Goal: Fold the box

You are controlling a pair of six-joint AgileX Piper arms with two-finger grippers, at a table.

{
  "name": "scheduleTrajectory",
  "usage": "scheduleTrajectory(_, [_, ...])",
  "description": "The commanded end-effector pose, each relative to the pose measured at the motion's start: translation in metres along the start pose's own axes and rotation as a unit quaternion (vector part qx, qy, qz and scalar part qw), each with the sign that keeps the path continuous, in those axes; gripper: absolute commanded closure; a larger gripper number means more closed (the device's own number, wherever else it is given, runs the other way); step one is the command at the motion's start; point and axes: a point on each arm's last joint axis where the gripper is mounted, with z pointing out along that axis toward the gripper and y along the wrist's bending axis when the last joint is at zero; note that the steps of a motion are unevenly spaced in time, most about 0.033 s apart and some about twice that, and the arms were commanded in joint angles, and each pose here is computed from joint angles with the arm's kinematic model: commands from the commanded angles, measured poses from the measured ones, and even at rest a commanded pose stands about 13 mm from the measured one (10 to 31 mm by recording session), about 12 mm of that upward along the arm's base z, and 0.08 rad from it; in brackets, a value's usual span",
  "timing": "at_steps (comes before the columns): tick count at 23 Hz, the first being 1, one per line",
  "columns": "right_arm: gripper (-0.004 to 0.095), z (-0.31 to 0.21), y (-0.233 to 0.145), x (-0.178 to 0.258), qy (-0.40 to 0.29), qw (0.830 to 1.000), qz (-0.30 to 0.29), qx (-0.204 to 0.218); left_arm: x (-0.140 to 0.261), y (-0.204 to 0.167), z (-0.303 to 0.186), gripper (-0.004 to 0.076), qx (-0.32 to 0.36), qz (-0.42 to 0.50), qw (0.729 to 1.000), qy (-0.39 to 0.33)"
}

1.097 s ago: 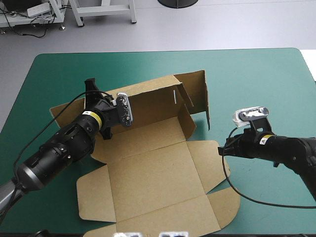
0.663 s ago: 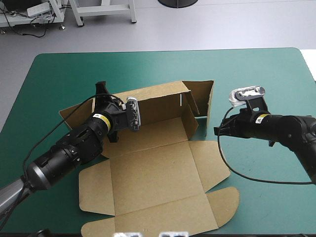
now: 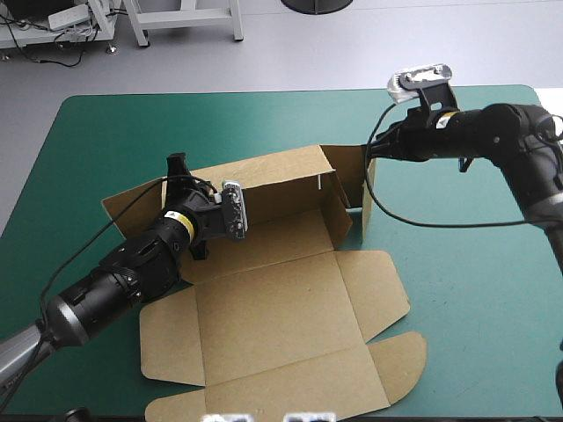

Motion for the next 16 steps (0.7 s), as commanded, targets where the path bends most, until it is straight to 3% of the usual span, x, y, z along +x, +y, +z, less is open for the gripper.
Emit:
scheduleTrajectory(1, [0.0921,-0.009,0.006,-0.034,-0.046,0.999,-0.014,-0.013,-0.002,0.012,-0.011,0.0729,-0.025,-0.013,0.999,-0.014])
scheduleTrajectory(6, [0.0921,0.025,0.014,-0.066,-0.022,0.999,-0.046,0.009,-0.002,0.010,-0.010,0.0729,-0.020,-0.024,0.999,-0.016])
scheduleTrajectory(8, [0.0922,0.044,0.010,-0.071,-0.009,0.999,-0.033,0.006,0.000,0.004,-0.007,0.0729,-0.013,-0.020,1.000,-0.013])
scheduleTrajectory(16, [0.0922,0.090,-0.003,-0.064,0.045,0.999,-0.024,0.014,0.002,0.000,-0.006,0.0729,-0.013,-0.007,1.000,-0.008])
